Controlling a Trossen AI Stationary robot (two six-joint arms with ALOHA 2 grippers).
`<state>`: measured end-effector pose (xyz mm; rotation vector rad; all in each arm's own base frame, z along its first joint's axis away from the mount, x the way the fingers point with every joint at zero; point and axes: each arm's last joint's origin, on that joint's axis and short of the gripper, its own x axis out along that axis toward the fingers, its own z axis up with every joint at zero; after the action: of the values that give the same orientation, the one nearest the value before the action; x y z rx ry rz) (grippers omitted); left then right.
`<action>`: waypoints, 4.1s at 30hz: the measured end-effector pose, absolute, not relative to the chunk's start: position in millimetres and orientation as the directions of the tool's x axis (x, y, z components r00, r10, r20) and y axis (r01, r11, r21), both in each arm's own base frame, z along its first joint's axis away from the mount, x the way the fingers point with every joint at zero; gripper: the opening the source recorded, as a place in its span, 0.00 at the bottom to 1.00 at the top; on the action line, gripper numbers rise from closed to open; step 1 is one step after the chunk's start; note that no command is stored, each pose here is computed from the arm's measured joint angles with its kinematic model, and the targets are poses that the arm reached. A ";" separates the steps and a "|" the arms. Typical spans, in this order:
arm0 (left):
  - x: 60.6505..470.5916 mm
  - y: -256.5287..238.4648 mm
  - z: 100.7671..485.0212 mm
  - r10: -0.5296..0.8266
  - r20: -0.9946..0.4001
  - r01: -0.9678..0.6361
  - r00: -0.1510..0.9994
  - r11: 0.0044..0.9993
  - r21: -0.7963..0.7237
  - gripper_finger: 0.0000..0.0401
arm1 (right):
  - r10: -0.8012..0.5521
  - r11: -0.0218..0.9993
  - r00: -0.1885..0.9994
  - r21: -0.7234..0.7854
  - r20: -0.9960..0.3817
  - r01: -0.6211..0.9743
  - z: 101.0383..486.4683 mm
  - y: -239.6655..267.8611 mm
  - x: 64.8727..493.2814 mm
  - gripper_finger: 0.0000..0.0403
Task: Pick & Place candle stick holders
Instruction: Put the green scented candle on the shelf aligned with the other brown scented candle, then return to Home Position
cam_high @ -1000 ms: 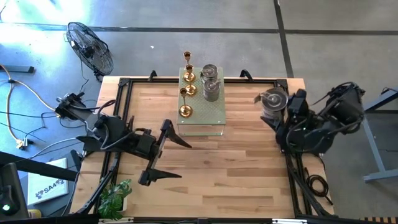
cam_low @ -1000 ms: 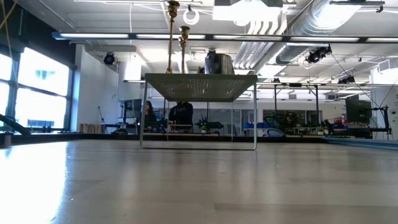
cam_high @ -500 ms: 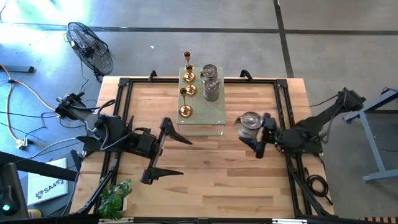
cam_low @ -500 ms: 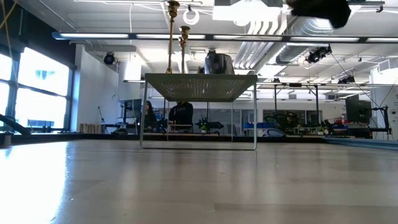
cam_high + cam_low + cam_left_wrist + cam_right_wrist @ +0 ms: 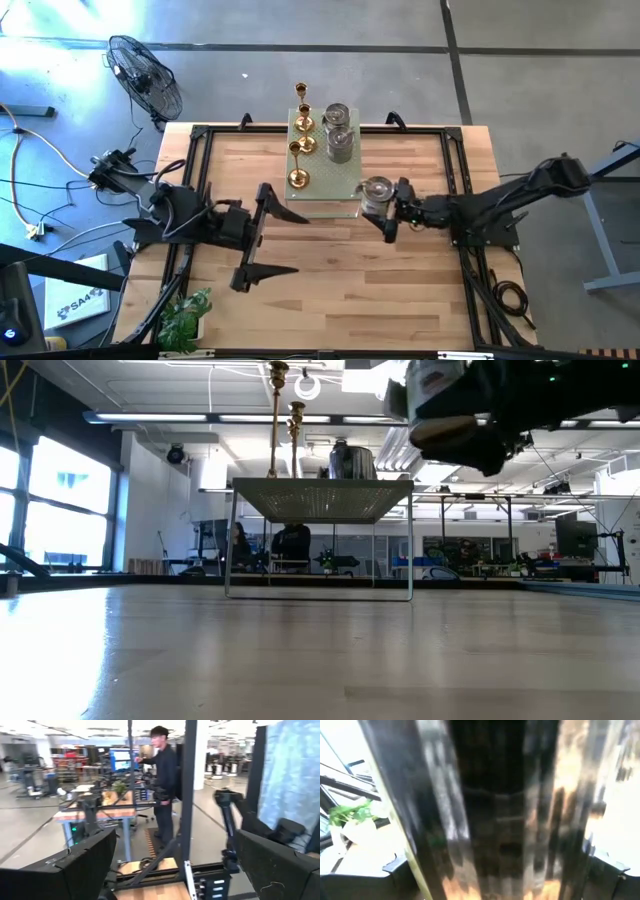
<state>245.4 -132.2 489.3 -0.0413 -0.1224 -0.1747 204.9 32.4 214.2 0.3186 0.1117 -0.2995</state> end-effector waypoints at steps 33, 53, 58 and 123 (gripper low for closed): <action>246.3 -130.5 480.9 -0.103 0.041 0.108 0.994 0.982 -0.154 0.98 | -0.444 0.884 0.882 0.080 -0.159 0.460 192.2 -23.9 292.1 0.90; 246.4 -131.3 481.0 -0.125 0.044 0.131 0.991 0.972 -0.194 0.98 | -0.422 0.890 0.884 0.093 -0.200 0.446 189.0 -31.6 291.0 0.90; 246.5 -132.0 480.9 -0.145 0.043 0.151 0.989 0.966 -0.209 0.98 | -0.408 0.900 0.890 0.074 -0.204 0.430 188.6 -31.1 291.1 0.91; 171.9 -95.4 469.0 0.135 -0.268 -0.156 0.954 0.986 -0.058 0.98 | 0.295 0.766 0.902 0.485 0.317 -0.421 441.7 17.3 65.6 0.99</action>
<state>171.9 -95.4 469.0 -0.0789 0.2669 0.1480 65.6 17.3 441.7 0.5786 -0.2281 0.3924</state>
